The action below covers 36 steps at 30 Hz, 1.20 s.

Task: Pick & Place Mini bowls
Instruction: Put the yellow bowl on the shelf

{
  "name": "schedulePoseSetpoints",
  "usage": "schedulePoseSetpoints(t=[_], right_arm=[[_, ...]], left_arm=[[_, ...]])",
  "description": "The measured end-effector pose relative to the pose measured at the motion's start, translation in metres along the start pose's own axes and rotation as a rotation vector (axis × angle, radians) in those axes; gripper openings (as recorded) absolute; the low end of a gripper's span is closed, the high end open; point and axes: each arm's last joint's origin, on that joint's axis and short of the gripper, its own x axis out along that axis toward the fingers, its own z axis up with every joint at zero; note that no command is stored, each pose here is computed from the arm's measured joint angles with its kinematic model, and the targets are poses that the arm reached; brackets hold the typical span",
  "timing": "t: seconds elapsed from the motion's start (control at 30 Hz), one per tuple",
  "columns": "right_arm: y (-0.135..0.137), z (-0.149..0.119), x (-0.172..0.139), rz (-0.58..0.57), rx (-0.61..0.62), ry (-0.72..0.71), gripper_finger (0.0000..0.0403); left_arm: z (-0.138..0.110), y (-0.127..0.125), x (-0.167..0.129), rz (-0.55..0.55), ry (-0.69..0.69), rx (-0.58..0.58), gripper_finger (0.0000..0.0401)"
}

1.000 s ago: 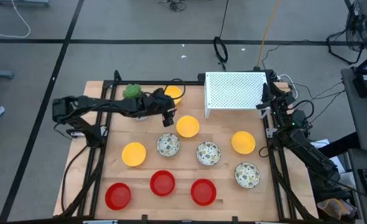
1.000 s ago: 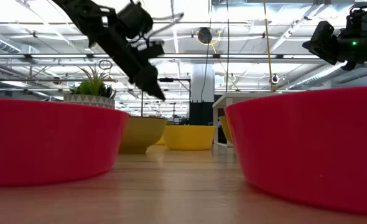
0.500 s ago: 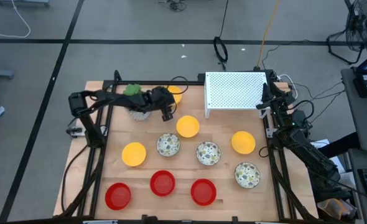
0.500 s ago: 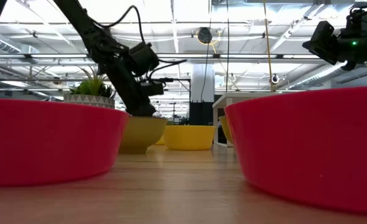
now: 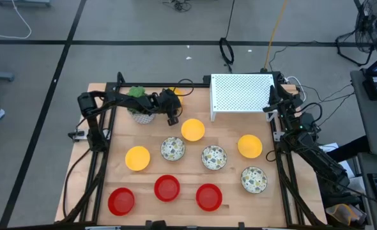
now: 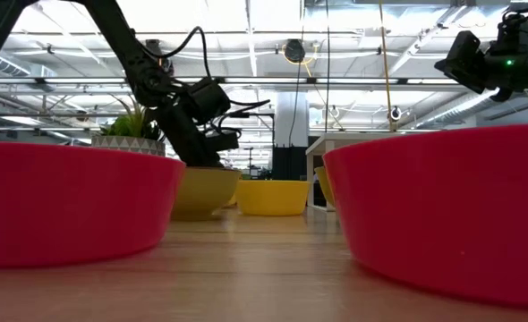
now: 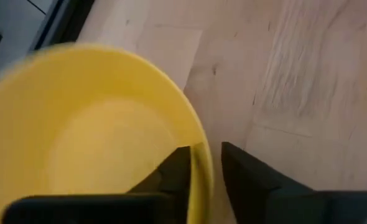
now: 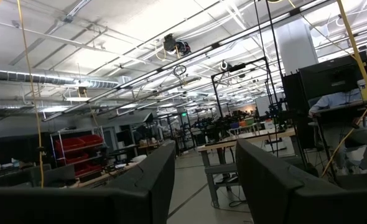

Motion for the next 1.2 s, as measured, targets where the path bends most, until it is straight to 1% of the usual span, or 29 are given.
schedulePoseSetpoints(t=[0.1, 0.13, 0.17, 0.3, 0.47, 0.57, 0.67, 0.8, 0.9, 1.0, 1.1, 1.2], right_arm=[[0.000, 0.000, 0.000, -0.001, -0.001, 0.002, 0.0155], [0.000, 0.000, 0.000, 0.000, -0.001, 0.003, 0.0155], [0.000, 0.000, 0.000, 0.000, -0.001, 0.003, 0.0155], [0.000, 0.000, 0.000, -0.001, -0.001, 0.003, 0.0155], [0.000, 0.000, 0.000, -0.001, -0.001, 0.003, 0.0155], [0.000, 0.000, 0.000, -0.001, -0.001, 0.003, 0.0155], [0.000, 0.000, 0.000, -0.001, -0.001, 0.003, 0.0155], [0.000, 0.000, 0.000, -0.002, 0.000, 0.001, 0.0155], [0.000, 0.001, 0.000, 0.001, 0.004, -0.008, 0.0155], [0.001, 0.001, 0.000, 0.008, 0.095, -0.007, 0.0155], [0.001, 0.000, 0.000, 0.018, 0.275, 0.005, 0.0155], [0.003, -0.001, 0.000, 0.050, 0.434, 0.022, 0.0155]], left_arm=[[0.002, -0.003, -0.003, -0.004, -0.008, -0.002, 0.0026], [0.004, -0.003, -0.004, -0.004, -0.018, 0.000, 0.0015], [0.006, -0.003, -0.007, -0.004, -0.029, -0.001, 0.0011], [0.015, -0.004, -0.018, 0.002, -0.080, 0.004, 0.0017], [0.032, -0.006, -0.045, 0.000, -0.190, 0.006, 0.0007], [0.044, -0.011, -0.064, -0.079, -0.291, 0.014, 0.0014], [0.055, -0.020, -0.083, -0.221, -0.406, 0.052, 0.0015], [0.064, -0.037, -0.098, -0.404, -0.520, 0.102, 0.0006], [0.069, -0.053, -0.104, -0.497, -0.577, 0.151, 0.0014], [0.072, -0.068, -0.109, -0.560, -0.616, 0.215, 0.0016], [0.074, -0.081, -0.114, -0.586, -0.653, 0.284, 0.0006], [0.075, -0.090, -0.118, -0.604, -0.672, 0.309, 0.0010]])
